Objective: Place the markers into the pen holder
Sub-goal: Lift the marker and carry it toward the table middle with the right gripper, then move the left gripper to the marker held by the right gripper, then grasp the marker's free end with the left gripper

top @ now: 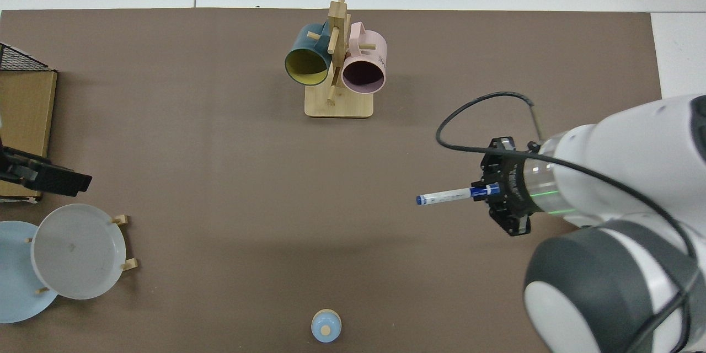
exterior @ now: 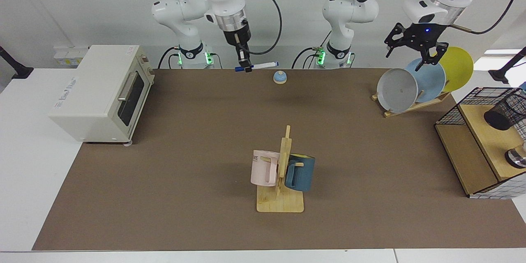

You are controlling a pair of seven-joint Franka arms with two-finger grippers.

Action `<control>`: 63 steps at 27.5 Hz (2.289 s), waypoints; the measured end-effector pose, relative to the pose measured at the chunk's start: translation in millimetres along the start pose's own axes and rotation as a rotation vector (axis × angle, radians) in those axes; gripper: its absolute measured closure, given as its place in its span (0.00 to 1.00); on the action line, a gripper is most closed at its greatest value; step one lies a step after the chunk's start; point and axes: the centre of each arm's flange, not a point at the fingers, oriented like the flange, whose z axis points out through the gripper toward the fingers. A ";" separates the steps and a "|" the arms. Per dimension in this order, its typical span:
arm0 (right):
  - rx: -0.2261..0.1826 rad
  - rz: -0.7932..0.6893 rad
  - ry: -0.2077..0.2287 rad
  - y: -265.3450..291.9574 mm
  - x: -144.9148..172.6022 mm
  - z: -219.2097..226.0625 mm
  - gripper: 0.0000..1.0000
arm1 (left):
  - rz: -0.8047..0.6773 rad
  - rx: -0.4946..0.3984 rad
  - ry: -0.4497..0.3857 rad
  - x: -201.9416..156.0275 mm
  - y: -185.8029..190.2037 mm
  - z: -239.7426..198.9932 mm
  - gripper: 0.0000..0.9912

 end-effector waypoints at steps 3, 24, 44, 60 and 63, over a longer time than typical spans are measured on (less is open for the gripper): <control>0.031 0.016 -0.031 13.5 -34.2 3.8 0.82 | 0.143 -0.008 -0.007 -1.9 4.3 4.3 0.07; 0.071 0.034 -0.144 11.0 -135.1 76.1 0.82 | 0.523 -0.143 0.066 55.3 103.0 86.0 0.05; 0.082 0.050 -0.149 1.2 -130.2 72.2 0.82 | 0.567 -0.157 0.082 82.7 172.7 110.8 0.21; 0.094 0.061 -0.155 -4.6 -126.0 72.5 0.82 | 0.556 -0.148 0.102 83.6 168.0 109.7 0.70; 0.094 0.061 -0.155 -4.7 -126.0 72.9 0.82 | 0.556 -0.147 0.102 83.7 168.0 109.9 0.70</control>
